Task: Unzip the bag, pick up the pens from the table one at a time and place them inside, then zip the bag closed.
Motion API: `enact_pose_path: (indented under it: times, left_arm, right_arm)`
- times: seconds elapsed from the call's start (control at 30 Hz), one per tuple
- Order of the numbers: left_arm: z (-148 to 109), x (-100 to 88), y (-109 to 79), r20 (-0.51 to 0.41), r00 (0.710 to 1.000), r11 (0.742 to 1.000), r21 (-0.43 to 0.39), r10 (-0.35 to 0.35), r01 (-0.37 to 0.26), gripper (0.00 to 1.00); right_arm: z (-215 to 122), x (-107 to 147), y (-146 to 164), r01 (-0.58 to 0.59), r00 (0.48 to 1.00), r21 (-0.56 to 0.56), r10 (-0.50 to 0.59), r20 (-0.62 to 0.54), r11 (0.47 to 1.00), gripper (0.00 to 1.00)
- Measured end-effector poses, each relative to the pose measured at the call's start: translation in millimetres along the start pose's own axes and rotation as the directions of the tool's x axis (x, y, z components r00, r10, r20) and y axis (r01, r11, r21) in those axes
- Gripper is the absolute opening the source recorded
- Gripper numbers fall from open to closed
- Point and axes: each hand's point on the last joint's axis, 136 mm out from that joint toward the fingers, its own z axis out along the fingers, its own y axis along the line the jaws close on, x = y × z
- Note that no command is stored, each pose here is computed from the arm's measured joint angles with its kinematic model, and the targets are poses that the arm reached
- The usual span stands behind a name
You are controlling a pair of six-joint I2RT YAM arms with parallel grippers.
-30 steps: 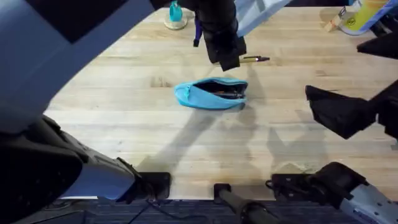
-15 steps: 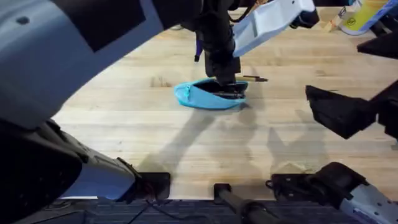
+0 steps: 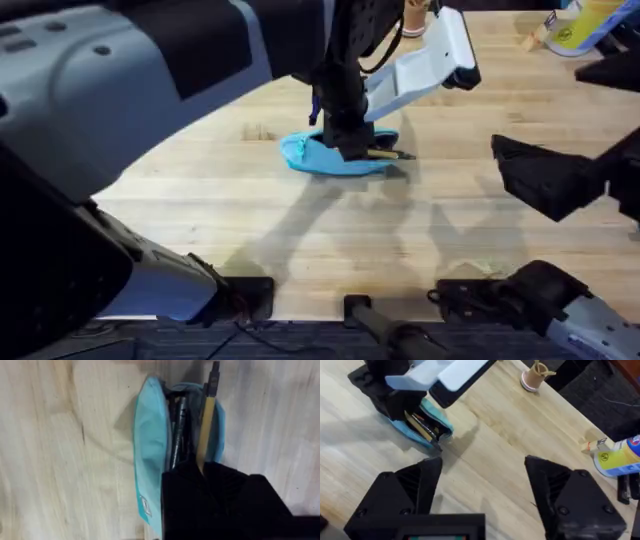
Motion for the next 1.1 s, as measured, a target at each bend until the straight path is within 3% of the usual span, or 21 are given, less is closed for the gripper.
enact_pose_path:
  times: [0.33, 0.57, 1.1]
  left_arm:
    - [1, 8.3, 13.4, -0.051, 0.999, 0.997, -0.071, 0.006, -0.009, 0.041]
    - [7, 23.3, 14.6, -0.088, 0.996, 0.997, -0.07, -0.019, 0.013, 0.041]
    - [4, 35.6, 23.1, -0.114, 0.992, 0.995, -0.094, -0.05, 0.04, 0.051]
  right_arm:
    - [0, -5, -2, -0.003, 1.0, 0.007, 0.003, 0.022, 1.0, 0.997]
    - [0, -5, -2, -0.003, 1.0, 0.007, 0.003, 0.022, 1.0, 0.998]
    - [0, -5, -2, -0.003, 1.0, 0.007, 0.003, 0.022, 1.0, 0.997]
